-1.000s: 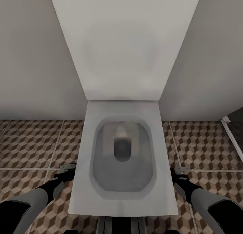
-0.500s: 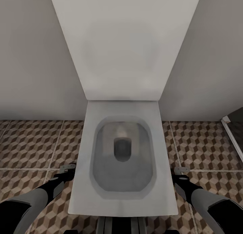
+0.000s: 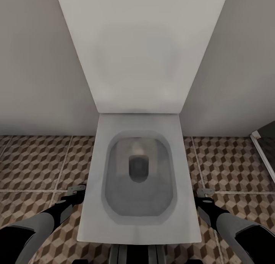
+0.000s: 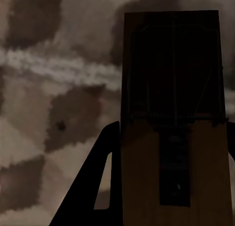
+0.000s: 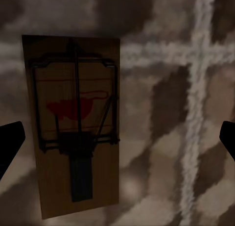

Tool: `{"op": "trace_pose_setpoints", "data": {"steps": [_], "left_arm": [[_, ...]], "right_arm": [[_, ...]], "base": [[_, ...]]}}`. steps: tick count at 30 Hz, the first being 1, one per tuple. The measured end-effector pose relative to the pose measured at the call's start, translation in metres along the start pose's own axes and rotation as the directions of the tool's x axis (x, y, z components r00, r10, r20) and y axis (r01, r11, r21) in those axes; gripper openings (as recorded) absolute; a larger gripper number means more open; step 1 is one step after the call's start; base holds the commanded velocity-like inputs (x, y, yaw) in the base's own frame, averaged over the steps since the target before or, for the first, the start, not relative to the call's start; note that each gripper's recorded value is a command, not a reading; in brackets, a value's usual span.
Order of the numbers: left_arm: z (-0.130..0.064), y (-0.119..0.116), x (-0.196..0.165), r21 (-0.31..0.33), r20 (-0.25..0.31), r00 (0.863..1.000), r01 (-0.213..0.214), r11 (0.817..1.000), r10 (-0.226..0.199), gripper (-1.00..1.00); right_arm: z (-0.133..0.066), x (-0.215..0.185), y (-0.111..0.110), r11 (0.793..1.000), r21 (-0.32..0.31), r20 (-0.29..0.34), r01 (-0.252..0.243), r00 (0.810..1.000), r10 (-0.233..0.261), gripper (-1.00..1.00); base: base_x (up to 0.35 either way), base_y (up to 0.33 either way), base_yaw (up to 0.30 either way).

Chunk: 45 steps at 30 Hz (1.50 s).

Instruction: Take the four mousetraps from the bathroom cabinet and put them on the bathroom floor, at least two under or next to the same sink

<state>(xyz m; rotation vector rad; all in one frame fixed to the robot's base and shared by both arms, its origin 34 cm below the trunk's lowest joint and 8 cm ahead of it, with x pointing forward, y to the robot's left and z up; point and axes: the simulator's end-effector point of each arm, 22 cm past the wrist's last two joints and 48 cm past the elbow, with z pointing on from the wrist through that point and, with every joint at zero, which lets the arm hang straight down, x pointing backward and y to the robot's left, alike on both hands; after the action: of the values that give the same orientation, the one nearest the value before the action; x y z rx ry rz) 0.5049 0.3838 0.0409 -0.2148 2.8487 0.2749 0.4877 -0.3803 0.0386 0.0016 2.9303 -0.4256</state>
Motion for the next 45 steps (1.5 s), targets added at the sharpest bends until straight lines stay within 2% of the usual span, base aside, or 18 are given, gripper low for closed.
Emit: {"op": "trace_pose_setpoints", "data": {"steps": [27, 34, 45], "left_arm": [[0.0, 0.0001, -0.0014, -0.002, 0.012, 1.0, -0.005, 1.0, 0.005, -1.0], [-0.0012, 0.0022, -0.0028, -0.005, 0.061, 0.998, -0.012, 1.0, 0.012, -1.0], [-0.002, 0.0038, -0.0001, -0.008, 0.075, 0.997, -0.013, 1.0, 0.014, -1.0]], "right_arm": [[0.0001, -0.0005, 0.0001, 1.0, 0.0, 0.001, 0.0, 1.0, 0.0, 1.0], [0.0002, -0.0004, 0.0001, 1.0, 0.0, 0.002, 0.0, 1.0, 0.0, 1.0], [0.0002, -0.0013, 0.0, 1.0, 0.0, 0.005, 0.0, 1.0, 0.0, 1.0]], "base": [[0.0, 0.0, 0.0], [0.0, 0.0, 0.0], [0.0, 0.0, 0.0]]}}
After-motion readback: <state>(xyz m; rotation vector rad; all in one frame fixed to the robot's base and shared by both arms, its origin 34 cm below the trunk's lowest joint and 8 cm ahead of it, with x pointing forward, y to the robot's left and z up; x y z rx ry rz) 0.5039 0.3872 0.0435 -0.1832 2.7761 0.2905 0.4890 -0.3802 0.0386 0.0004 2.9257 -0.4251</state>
